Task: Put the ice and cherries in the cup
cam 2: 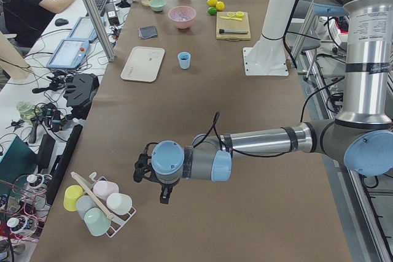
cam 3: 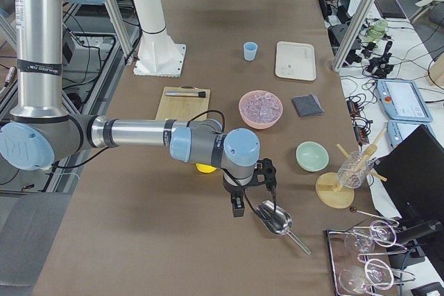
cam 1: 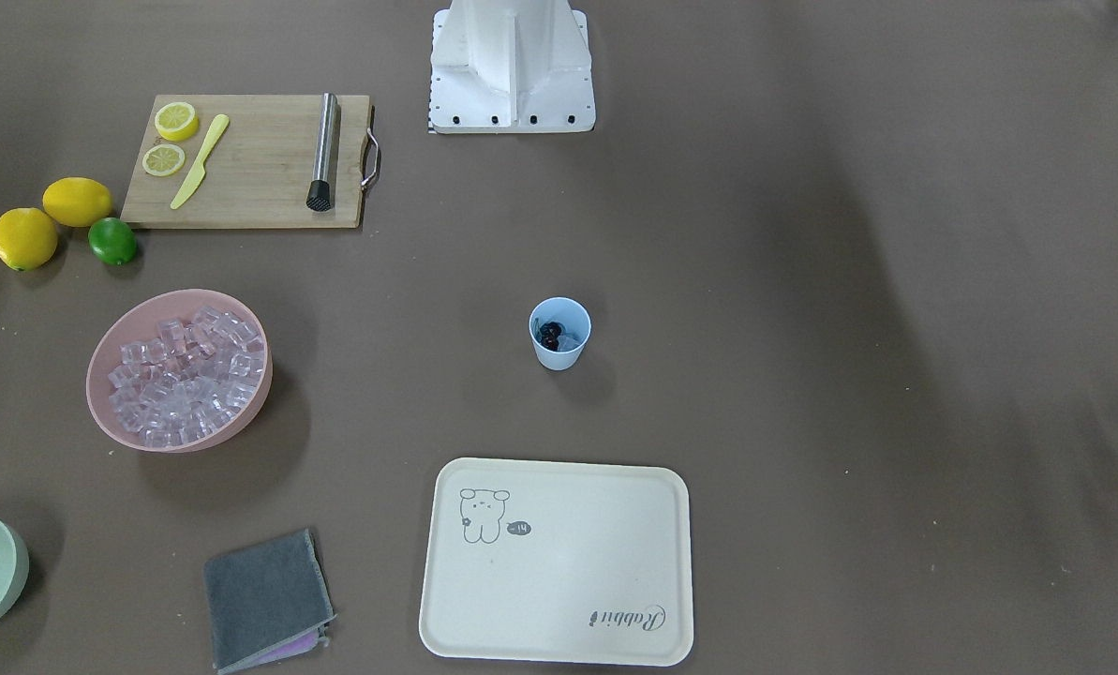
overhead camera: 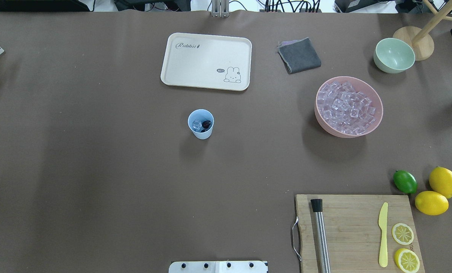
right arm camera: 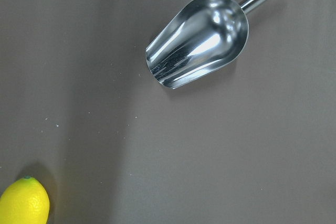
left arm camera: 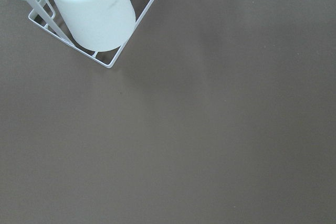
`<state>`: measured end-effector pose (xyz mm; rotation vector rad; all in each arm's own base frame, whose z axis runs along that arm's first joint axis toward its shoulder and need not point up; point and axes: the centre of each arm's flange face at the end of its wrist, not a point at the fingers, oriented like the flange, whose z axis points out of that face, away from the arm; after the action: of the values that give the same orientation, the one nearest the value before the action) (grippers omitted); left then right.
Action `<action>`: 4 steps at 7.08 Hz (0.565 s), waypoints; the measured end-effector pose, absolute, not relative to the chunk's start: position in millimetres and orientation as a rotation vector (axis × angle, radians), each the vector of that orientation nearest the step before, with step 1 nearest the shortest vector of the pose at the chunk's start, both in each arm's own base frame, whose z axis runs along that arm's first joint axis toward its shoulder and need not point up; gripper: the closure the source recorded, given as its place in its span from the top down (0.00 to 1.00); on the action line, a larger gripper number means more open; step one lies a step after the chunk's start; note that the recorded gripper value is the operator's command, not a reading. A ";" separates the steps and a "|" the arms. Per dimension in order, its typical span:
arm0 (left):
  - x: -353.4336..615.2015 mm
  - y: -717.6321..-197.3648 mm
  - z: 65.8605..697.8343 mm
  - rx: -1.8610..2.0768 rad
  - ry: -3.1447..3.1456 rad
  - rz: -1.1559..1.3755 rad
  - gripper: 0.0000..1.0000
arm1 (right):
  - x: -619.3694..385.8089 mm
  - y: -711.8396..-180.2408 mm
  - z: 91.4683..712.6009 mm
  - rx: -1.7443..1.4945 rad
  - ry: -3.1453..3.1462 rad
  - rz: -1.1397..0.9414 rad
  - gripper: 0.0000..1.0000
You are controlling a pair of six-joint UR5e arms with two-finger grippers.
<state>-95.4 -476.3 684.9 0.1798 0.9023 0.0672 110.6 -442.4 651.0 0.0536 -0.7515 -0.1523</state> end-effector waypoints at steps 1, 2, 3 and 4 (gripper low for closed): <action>-95.0 -481.0 682.6 0.184 0.902 0.071 0.98 | 111.3 -450.7 654.3 0.050 -0.753 -0.153 1.00; -94.9 -490.6 679.7 0.189 0.901 0.076 0.98 | 111.6 -454.9 661.1 0.046 -0.755 -0.156 1.00; -95.6 -502.1 677.0 0.193 0.901 0.079 0.98 | 111.6 -454.2 665.2 0.051 -0.756 -0.160 1.00; -96.0 -512.3 676.7 0.191 0.900 0.079 0.98 | 111.5 -451.1 667.0 0.058 -0.758 -0.162 1.00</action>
<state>-96.0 -512.3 676.7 0.1913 0.9002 0.0790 111.5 -451.1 667.0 0.0579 -0.7578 -0.1617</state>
